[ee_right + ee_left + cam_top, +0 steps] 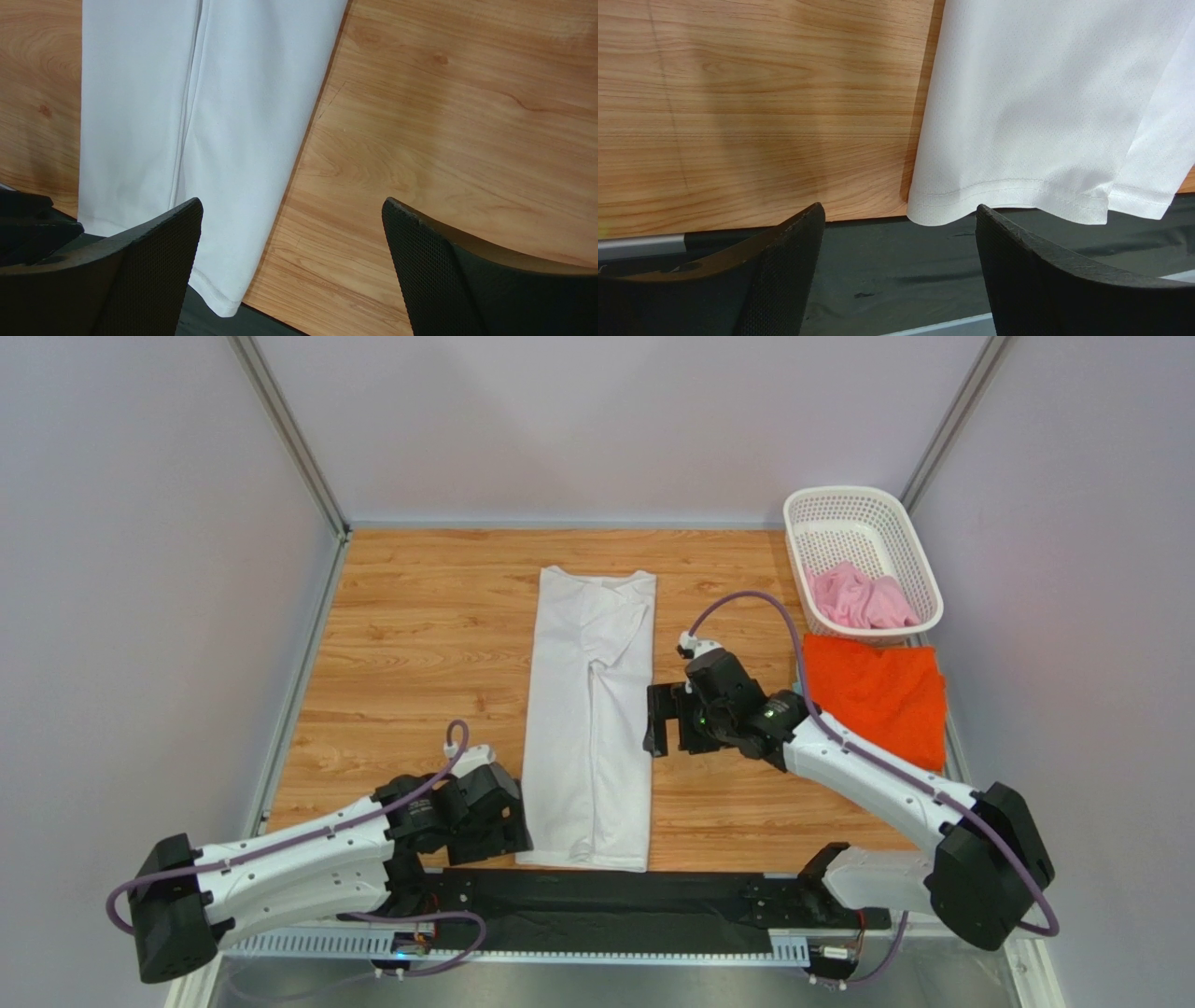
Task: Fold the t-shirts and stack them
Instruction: Fold the tshirt
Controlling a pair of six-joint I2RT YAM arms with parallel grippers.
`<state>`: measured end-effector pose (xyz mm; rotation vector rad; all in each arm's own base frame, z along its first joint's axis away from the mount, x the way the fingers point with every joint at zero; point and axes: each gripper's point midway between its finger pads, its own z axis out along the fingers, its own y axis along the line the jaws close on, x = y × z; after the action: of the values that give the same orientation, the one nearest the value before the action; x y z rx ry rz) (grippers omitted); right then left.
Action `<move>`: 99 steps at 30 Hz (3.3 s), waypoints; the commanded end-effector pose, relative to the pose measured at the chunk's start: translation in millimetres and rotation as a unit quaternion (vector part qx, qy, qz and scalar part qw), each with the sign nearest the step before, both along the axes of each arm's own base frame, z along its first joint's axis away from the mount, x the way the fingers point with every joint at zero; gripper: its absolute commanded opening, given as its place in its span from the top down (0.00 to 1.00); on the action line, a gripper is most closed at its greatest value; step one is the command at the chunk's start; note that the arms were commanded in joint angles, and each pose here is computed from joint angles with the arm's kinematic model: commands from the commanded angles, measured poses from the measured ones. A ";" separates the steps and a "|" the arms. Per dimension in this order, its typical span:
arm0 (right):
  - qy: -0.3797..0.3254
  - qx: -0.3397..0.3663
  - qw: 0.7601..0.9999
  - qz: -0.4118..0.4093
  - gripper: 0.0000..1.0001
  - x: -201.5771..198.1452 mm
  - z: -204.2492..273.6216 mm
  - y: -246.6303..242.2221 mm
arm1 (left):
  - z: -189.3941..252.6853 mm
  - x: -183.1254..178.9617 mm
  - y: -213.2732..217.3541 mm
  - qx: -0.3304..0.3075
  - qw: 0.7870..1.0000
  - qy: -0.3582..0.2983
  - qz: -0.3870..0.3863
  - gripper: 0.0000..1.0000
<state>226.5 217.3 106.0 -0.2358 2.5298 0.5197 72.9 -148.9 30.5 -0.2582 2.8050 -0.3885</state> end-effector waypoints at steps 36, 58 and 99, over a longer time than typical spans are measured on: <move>0.111 -0.051 0.983 0.134 0.29 -172.2 -73.7 48.2 | -20.4 -14.1 -17.0 -0.033 0.998 0.041 -0.027 1.00; 0.126 -0.041 0.981 0.144 1.00 -188.1 -84.4 44.8 | -14.7 -24.9 -1.4 -0.017 0.998 0.057 -0.021 1.00; -0.156 -0.021 0.987 0.032 1.00 36.6 62.4 52.0 | 140.2 176.3 -46.1 -0.032 0.978 -0.204 0.024 1.00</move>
<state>239.2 258.5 146.0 -0.3712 2.3058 0.3671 224.9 -185.7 145.9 -0.2850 2.4484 -0.4011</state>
